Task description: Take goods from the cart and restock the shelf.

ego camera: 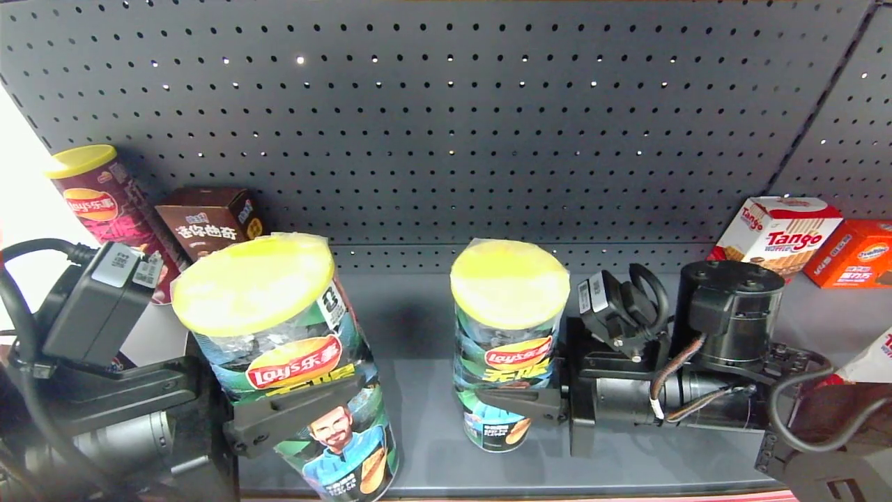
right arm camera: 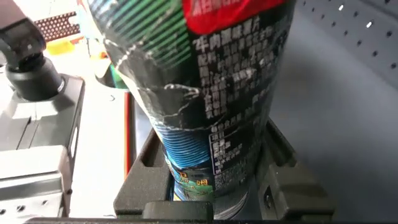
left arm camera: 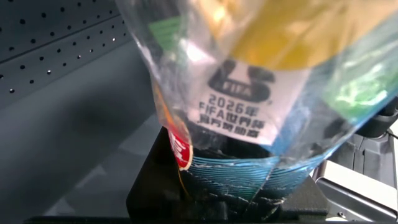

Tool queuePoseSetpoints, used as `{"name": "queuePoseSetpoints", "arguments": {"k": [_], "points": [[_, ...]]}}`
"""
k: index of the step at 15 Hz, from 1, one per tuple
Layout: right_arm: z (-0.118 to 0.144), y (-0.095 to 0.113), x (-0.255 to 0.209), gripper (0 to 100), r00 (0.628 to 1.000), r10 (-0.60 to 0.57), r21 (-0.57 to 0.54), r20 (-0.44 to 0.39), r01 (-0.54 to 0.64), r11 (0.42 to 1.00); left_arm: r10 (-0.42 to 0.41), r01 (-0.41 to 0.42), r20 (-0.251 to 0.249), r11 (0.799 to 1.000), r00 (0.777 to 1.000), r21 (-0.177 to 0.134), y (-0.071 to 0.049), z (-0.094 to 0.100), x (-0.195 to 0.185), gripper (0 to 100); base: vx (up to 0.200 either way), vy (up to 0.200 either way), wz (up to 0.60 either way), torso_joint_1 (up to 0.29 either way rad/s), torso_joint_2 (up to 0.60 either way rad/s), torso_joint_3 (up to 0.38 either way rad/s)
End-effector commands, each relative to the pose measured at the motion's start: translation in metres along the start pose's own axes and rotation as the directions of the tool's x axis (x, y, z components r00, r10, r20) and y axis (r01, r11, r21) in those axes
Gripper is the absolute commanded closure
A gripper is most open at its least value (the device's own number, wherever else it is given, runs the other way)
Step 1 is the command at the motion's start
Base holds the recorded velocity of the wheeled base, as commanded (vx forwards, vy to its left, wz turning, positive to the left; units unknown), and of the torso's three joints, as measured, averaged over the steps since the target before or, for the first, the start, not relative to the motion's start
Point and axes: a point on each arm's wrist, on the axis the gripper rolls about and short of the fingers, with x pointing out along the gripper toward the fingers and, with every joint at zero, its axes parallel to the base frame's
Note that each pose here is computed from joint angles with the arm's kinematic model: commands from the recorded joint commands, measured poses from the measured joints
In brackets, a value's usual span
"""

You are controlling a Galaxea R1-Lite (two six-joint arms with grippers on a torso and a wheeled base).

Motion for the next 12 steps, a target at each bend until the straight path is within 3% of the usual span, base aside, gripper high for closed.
{"name": "queuePoseSetpoints", "arguments": {"k": [1, 10, 11, 12], "points": [[-0.0032, 0.0023, -0.0015, 100, 1.000, 0.004, 0.004, -0.005, -0.004, 1.000, 0.021, -0.021, -0.001, 1.000, 1.000, 0.000, 0.0038, -0.0006, -0.0018, 100, 0.000, 0.000, 0.00, 0.000, 0.00, 0.000], [-0.0119, 0.0103, -0.0032, 100, 1.000, 0.019, 0.015, -0.020, -0.018, 1.000, 0.020, -0.020, -0.002, 1.000, 1.000, -0.001, 0.0040, -0.0008, -0.0016, 100, 0.000, 0.000, 0.00, 0.000, 0.00, 0.000], [-0.0119, 0.0102, -0.0032, 0, 1.000, 0.017, 0.015, -0.021, -0.017, 1.000, 0.020, -0.020, -0.002, 1.000, 1.000, -0.001, 0.0040, -0.0008, -0.0016, 100, 0.000, 0.000, 0.00, 0.000, 0.00, 0.000], [-0.0110, 0.0104, -0.0037, 0, 1.000, 0.017, 0.013, -0.018, -0.016, 1.000, 0.020, -0.020, -0.002, 1.000, 1.000, 0.000, 0.0040, -0.0008, -0.0016, 100, 0.000, 0.000, 0.00, 0.000, 0.00, 0.000]]}}
